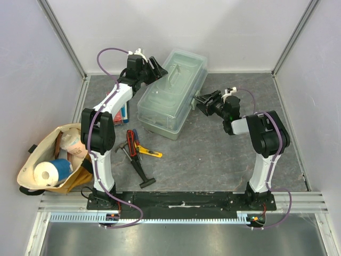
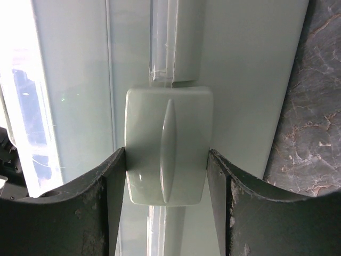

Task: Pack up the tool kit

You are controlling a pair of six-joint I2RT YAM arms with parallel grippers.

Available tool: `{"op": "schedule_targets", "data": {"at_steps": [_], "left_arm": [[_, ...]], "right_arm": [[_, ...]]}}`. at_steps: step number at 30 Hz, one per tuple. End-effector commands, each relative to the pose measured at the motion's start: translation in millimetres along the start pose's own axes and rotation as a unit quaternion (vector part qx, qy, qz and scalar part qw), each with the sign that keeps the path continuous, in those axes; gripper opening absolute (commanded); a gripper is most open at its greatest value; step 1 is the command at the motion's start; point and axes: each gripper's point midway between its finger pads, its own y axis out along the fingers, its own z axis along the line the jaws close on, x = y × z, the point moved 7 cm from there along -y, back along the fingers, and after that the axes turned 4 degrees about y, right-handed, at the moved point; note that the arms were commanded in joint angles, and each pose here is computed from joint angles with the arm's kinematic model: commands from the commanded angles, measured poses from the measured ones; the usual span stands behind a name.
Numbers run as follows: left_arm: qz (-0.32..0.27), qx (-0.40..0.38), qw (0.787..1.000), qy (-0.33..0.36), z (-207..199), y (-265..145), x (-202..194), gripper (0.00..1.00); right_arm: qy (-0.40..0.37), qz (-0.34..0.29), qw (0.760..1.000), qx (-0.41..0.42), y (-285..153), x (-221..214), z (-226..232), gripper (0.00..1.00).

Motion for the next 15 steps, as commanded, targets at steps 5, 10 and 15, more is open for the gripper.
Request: {"op": "schedule_targets", "data": {"at_steps": [5, 10, 15], "left_arm": [[0.308, 0.029, 0.95, -0.049, -3, -1, -165, 0.66], [0.297, 0.045, 0.953, -0.044, 0, -2, -162, 0.66], [0.284, 0.06, 0.956, -0.046, 5, -3, -156, 0.66]], "right_arm": [[-0.116, 0.044, 0.989, 0.085, 18, -34, 76, 0.29], [-0.121, 0.04, 0.989, 0.076, 13, -34, 78, 0.31], [-0.115, 0.03, 0.987, 0.106, 6, -33, 92, 0.34]]}}
